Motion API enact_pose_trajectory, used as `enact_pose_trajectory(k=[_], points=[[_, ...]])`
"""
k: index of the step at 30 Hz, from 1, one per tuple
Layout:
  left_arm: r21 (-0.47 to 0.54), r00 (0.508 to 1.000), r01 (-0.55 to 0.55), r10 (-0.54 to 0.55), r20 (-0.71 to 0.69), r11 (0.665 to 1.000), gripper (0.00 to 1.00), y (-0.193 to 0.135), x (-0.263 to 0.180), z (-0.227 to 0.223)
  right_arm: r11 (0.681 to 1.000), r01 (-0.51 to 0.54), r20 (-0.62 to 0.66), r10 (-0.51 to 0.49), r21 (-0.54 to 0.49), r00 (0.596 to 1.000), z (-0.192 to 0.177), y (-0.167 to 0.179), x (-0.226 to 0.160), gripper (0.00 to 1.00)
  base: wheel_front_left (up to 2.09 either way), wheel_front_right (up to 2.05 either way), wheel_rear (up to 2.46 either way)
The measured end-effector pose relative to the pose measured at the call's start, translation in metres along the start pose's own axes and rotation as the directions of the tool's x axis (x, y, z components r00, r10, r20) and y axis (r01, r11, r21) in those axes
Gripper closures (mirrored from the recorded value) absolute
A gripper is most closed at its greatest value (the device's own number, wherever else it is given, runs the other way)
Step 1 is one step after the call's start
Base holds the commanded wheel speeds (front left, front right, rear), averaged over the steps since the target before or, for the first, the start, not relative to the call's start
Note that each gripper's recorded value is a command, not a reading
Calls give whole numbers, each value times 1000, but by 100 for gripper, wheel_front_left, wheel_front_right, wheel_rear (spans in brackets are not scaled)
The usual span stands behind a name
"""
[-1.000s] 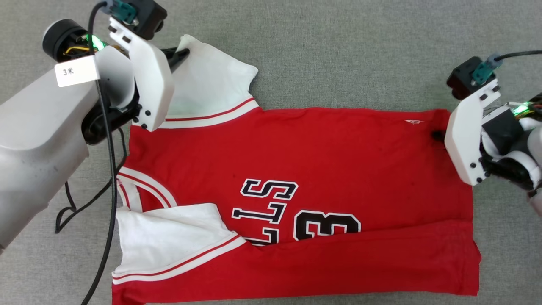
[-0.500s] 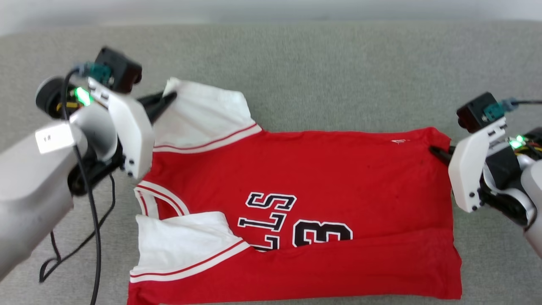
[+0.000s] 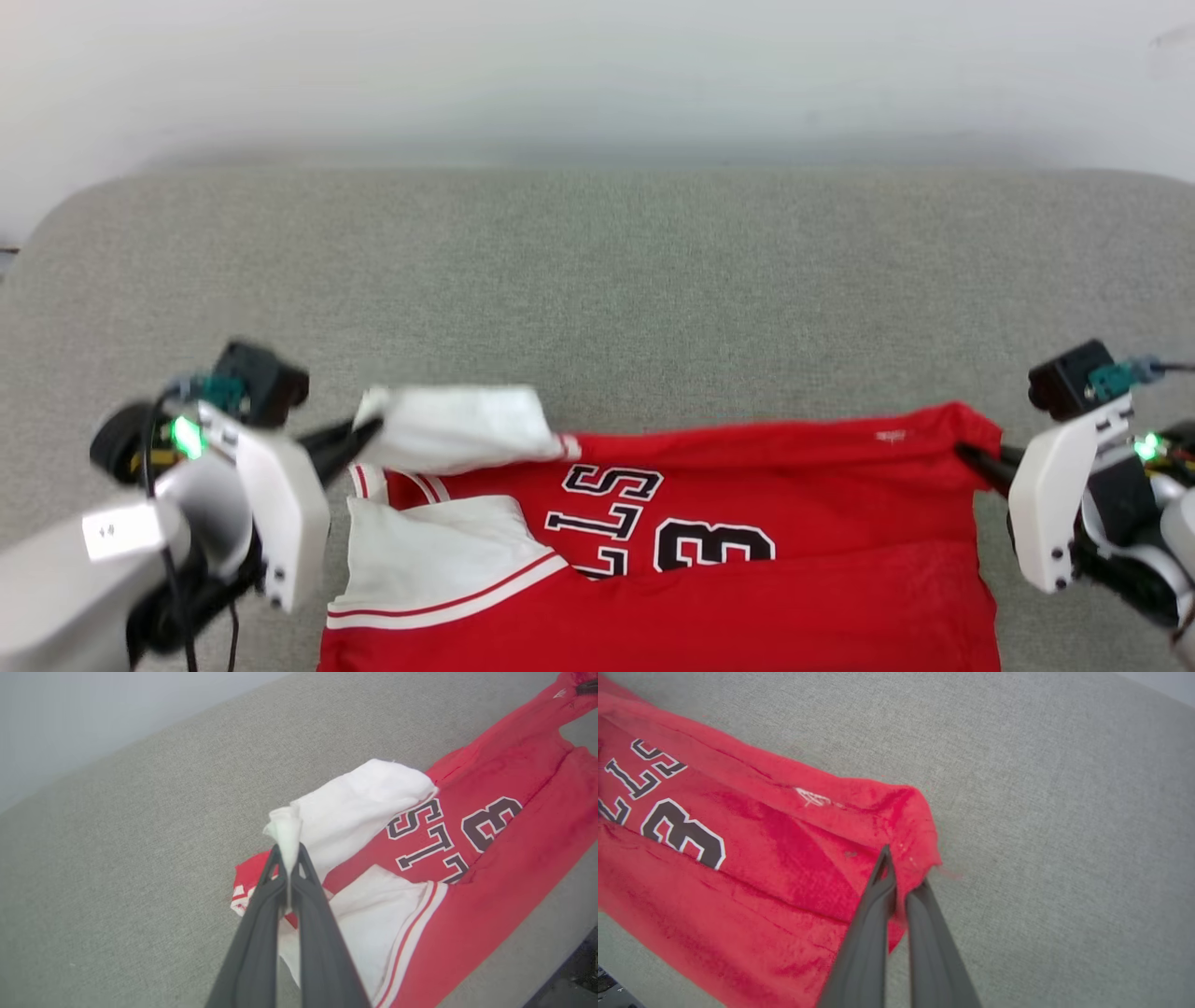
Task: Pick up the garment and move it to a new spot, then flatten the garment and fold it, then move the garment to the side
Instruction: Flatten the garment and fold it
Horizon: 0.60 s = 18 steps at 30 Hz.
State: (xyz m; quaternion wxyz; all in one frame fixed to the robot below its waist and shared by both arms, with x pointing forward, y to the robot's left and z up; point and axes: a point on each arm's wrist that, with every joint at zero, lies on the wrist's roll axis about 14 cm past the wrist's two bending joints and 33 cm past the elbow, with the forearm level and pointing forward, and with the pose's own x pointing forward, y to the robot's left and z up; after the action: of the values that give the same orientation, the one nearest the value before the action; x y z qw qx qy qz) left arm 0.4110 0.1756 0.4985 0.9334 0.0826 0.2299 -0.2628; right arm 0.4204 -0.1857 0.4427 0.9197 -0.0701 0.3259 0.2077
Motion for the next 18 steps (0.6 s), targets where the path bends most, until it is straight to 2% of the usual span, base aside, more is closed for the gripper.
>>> enact_pose_trajectory(k=[9,18], points=[[-138,995,-12,-2,-101,990,100,-27,-32,-63,997,-26,-33,29,71,999,-37,14,-15,100,0,0,0],[-225,976,-43,-7,-216,973,100,-36,-32,-117,990,-39,-117,55,133,992,-76,25,-16,100,0,0,0]])
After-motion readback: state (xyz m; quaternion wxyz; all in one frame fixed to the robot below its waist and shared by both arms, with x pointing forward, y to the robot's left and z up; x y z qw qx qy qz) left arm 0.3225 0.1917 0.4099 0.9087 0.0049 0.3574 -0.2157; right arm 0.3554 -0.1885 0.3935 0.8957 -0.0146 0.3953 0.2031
